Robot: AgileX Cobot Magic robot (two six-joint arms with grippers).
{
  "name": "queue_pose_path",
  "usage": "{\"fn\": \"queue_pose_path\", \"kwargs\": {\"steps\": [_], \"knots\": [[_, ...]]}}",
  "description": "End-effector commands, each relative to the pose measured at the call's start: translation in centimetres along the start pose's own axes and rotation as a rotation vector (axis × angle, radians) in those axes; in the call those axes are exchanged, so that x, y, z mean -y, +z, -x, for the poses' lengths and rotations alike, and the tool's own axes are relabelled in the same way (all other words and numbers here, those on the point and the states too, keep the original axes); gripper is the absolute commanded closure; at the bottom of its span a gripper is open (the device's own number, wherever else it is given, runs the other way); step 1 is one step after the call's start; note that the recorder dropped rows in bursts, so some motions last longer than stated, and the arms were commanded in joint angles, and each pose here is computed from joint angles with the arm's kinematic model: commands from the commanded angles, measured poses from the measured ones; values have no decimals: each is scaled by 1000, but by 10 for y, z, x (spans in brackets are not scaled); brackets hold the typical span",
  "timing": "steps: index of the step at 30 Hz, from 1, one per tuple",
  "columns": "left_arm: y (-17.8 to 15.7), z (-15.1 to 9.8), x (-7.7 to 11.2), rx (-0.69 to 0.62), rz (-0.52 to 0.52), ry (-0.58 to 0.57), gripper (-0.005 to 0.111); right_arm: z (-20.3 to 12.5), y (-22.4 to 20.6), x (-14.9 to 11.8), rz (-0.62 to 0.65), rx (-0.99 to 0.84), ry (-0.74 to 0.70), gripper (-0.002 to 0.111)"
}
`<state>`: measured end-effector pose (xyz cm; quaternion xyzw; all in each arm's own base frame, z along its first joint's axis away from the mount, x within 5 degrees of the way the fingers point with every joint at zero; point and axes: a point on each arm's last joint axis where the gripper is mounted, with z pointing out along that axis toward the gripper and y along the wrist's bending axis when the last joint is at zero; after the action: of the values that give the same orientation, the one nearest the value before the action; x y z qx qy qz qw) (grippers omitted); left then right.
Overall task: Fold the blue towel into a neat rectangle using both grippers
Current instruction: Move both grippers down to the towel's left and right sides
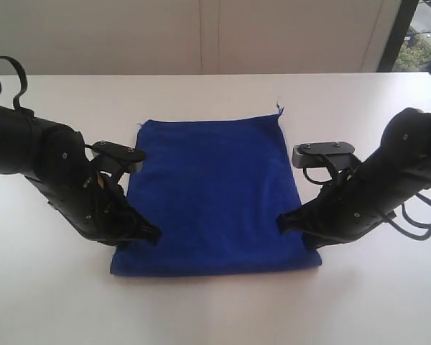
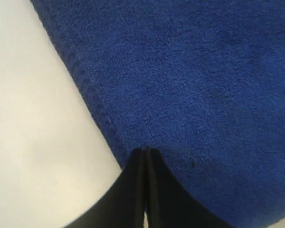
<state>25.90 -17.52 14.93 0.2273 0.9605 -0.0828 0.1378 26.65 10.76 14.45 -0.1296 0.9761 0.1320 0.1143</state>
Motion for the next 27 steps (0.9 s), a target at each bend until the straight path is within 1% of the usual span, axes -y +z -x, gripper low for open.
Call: {"fn": "queue_pose_path", "kwargs": {"steps": [1, 4, 9, 15, 17, 18, 19, 21, 23, 25, 27], "knots": [[11, -9, 1, -60, -3, -22, 107, -4, 15, 3, -6, -45, 15, 108], [12, -9, 1, -59, -2, -22, 107, -5, 17, 4, -11, -57, 9, 108], [3, -5, 1, -24, -5, -9, 107, -2, 12, 3, -10, -22, 17, 108], [-31, 2, 4, 83, -8, 18, 107, 5, -23, -5, 1, 106, 4, 108], [-48, 6, 5, 120, -11, 29, 107, 5, -40, -9, 0, 158, -25, 108], [-58, 8, 5, 140, -8, 42, 107, 4, -49, -10, -2, 174, -65, 108], [-68, 10, 5, 160, 2, 82, 107, 2, -57, -12, -6, 181, -115, 108], [-85, 9, 5, 156, 30, 231, 107, -2, -70, -15, -7, 175, -220, 108], [-96, 7, 5, 124, 40, 405, 107, -6, -77, -18, -3, 152, -391, 108], [-98, 4, 5, 87, 43, 581, 107, -10, -78, -19, -1, 119, -623, 108], [-95, 1, 7, 54, 18, 698, 107, -13, -74, -18, -1, 97, -794, 108]]}}
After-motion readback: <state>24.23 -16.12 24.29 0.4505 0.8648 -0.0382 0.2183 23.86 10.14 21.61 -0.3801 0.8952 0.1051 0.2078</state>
